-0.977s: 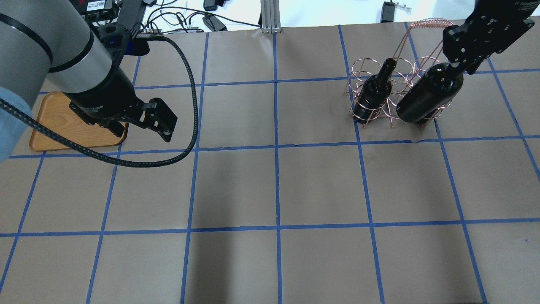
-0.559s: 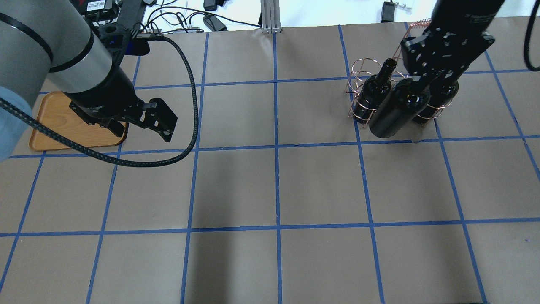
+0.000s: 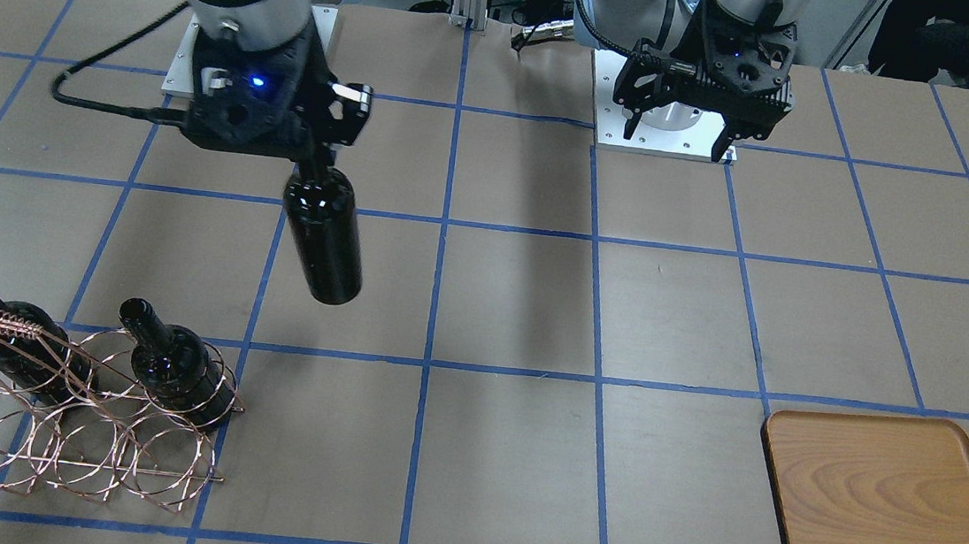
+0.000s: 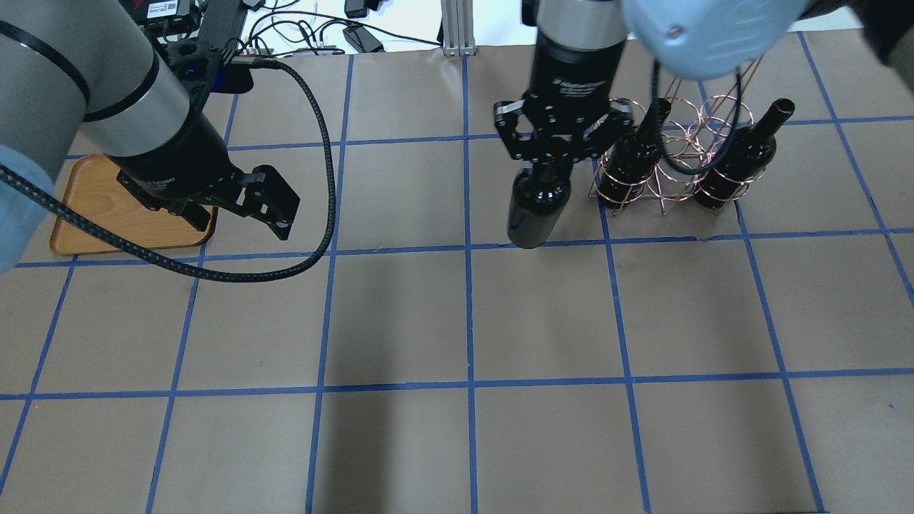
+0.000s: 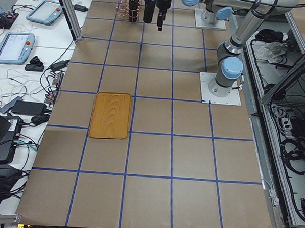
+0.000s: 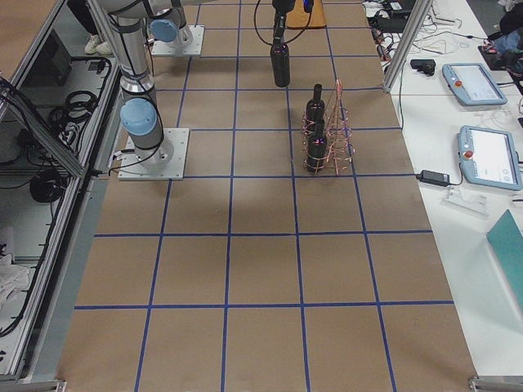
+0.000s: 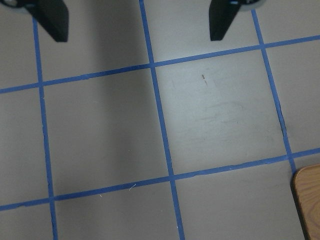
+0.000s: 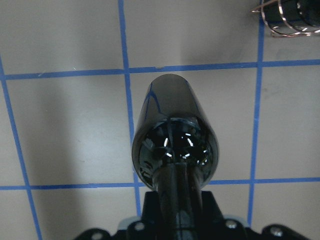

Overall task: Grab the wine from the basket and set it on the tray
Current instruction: 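Carry the bottle toward the table center and stand it upright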

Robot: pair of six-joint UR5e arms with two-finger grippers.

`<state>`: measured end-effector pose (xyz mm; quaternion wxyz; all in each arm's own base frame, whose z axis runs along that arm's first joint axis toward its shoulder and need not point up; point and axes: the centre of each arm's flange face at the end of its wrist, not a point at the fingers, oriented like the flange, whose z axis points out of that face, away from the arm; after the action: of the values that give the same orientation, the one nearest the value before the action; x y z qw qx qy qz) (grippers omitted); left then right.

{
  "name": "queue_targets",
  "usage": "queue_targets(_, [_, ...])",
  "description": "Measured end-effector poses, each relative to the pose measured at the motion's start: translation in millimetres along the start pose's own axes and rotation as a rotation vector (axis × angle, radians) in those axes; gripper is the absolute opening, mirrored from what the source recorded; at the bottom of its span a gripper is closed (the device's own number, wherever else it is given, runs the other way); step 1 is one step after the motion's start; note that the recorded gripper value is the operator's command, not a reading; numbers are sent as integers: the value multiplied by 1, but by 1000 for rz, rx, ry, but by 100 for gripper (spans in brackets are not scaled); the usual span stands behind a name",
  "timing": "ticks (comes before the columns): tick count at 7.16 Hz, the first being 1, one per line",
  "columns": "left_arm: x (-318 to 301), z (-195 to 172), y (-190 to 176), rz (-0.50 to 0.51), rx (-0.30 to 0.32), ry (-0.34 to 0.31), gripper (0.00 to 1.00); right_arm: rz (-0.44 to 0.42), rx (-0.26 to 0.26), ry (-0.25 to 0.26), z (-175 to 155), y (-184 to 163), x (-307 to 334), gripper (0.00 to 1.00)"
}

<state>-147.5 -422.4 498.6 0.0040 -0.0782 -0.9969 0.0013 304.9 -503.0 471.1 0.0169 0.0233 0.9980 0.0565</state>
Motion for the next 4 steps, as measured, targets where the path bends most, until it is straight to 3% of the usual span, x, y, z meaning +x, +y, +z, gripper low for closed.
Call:
queue_targets(2, [-2,-1,0,-1,2,0,100,44,18,0,40,6,-62,0])
queue_targets(4, [-3,-3,1,3,5,-6,100,69,-5,8,72,22,-87,0])
